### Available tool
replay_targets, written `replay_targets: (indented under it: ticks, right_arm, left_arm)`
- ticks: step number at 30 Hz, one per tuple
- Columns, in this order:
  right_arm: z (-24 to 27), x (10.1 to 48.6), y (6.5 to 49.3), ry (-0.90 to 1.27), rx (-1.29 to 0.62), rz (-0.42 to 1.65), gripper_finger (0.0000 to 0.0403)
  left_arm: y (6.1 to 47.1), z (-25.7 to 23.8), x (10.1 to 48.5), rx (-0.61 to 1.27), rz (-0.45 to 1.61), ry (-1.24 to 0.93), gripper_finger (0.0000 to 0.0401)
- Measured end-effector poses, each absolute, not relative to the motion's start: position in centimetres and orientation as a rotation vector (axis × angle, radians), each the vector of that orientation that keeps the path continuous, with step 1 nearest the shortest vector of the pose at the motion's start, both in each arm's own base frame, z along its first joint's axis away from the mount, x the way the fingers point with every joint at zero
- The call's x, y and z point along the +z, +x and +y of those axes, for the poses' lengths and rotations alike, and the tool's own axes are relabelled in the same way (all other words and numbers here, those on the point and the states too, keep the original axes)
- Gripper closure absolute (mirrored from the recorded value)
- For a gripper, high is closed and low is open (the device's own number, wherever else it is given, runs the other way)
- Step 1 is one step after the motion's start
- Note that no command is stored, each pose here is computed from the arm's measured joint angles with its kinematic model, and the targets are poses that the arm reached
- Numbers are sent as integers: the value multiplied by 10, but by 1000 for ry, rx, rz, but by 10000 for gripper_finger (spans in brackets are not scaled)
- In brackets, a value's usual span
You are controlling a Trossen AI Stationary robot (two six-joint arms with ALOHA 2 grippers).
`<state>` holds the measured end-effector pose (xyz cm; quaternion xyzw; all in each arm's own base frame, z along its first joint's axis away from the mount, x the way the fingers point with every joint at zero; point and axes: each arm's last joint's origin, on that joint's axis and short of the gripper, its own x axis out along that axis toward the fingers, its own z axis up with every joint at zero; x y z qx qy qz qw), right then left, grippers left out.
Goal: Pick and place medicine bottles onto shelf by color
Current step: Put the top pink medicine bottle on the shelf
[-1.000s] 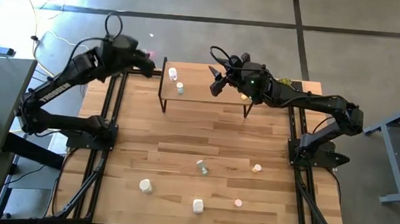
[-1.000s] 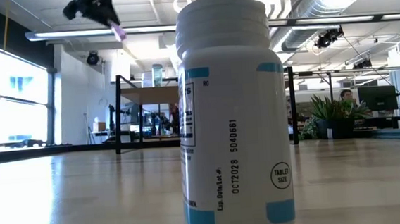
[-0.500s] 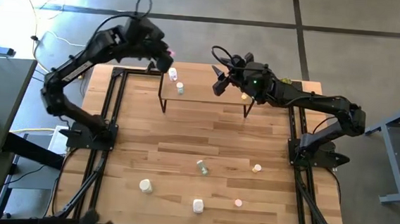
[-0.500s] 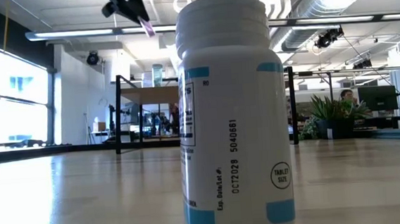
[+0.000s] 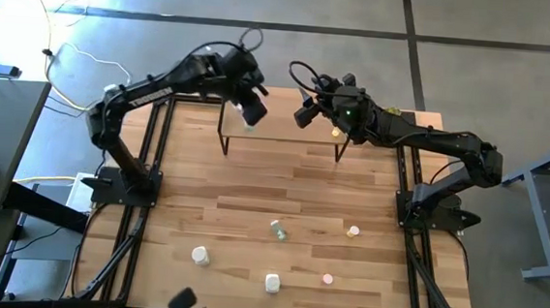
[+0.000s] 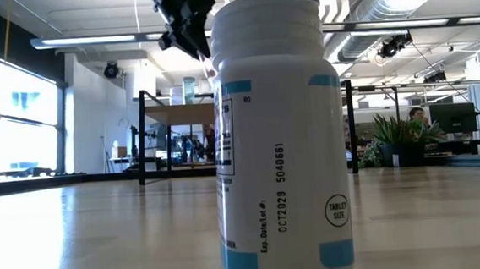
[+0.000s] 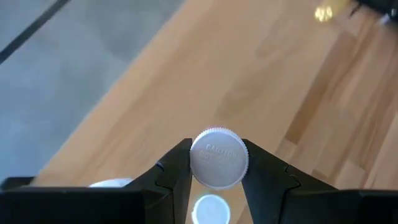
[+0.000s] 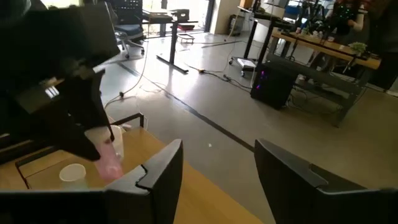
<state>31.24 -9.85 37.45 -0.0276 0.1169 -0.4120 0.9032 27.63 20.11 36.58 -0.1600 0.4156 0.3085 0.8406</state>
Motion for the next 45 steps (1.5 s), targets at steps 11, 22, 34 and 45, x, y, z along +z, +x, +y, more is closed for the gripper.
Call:
replay_targets:
  ticks: [11, 22, 34, 45]
  right_arm:
    - [-98, 371, 312, -50, -852, 274, 212]
    - [-98, 370, 311, -49, -852, 285, 212]
    - [-98, 370, 311, -50, -852, 287, 212]
    - [-98, 370, 311, -50, -852, 287, 212]
  left_arm:
    - [313, 195, 329, 631, 1020, -243, 291]
    - [322, 197, 314, 614, 1070, -228, 290]
    - [323, 197, 314, 589, 1069, -234, 281]
    - [323, 197, 314, 584, 1072, -219, 236]
